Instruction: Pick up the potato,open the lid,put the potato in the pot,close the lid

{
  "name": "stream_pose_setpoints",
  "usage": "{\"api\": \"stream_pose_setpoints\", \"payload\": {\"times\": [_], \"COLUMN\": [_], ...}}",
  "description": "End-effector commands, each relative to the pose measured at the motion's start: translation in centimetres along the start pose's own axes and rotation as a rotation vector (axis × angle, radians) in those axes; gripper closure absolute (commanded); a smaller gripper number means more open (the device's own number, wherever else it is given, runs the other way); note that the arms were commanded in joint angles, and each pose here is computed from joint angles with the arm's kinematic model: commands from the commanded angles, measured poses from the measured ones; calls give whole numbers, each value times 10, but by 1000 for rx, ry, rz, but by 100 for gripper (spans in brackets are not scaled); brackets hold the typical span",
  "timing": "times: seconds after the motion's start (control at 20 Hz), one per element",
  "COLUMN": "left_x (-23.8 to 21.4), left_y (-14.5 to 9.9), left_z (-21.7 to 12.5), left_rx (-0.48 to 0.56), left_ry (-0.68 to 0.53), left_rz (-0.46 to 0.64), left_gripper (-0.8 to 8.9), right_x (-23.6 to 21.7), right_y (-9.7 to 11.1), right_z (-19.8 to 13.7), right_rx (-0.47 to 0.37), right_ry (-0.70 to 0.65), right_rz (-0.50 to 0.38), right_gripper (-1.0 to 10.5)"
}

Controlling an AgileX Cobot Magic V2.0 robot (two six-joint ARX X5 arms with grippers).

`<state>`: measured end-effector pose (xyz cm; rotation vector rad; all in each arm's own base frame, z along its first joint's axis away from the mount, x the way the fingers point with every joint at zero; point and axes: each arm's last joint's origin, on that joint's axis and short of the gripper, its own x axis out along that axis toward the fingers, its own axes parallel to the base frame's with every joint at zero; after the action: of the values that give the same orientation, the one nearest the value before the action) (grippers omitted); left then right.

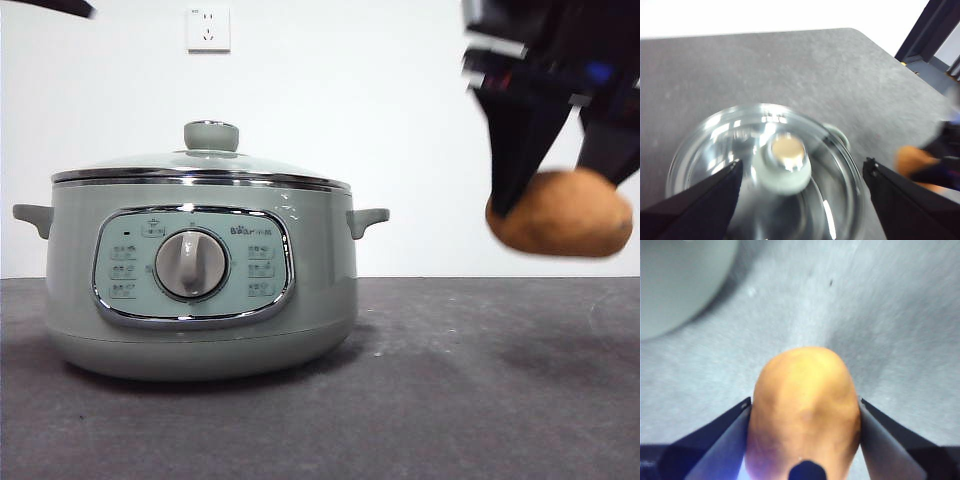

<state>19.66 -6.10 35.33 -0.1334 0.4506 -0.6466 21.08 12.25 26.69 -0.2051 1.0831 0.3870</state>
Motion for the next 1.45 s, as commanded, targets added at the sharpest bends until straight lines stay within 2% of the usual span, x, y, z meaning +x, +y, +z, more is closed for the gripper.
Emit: {"api": "stream_pose_setpoints", "payload": {"times": [0.05, 0.45, 0.75, 0.8, 0.9, 0.95, 1.1, 1.2, 1.45], "left_x": [22, 102, 123, 123, 124, 123, 123, 117, 75], "left_y": [-4, -7, 0, 0, -1, -1, -1, -3, -20], "left_z": [1, -17, -31, -31, -31, -31, -30, -22, 15], "left_rx": [16, 90, 79, 79, 81, 80, 83, 90, 135], "left_ry": [2, 87, 165, 164, 167, 170, 159, 133, -16], "left_rz": [25, 139, 158, 157, 152, 153, 161, 204, 193], "left_gripper": [409, 409, 418, 486, 762, 819, 821, 821, 821], "right_x": [-18, -46, -46, -46, -46, -46, -46, -46, -47], "right_y": [-1, -3, -3, -3, -3, -3, -3, -3, -3], "right_z": [-4, -19, -20, -20, -20, -20, -20, -19, -13], "right_rx": [10, 23, 23, 23, 23, 23, 23, 23, 24], "right_ry": [-50, -91, -82, -82, -82, -82, -83, -84, -150], "right_rz": [3, 9, 8, 8, 7, 7, 8, 8, 21], "right_gripper": [962, 962, 962, 962, 962, 962, 962, 962, 962]}}
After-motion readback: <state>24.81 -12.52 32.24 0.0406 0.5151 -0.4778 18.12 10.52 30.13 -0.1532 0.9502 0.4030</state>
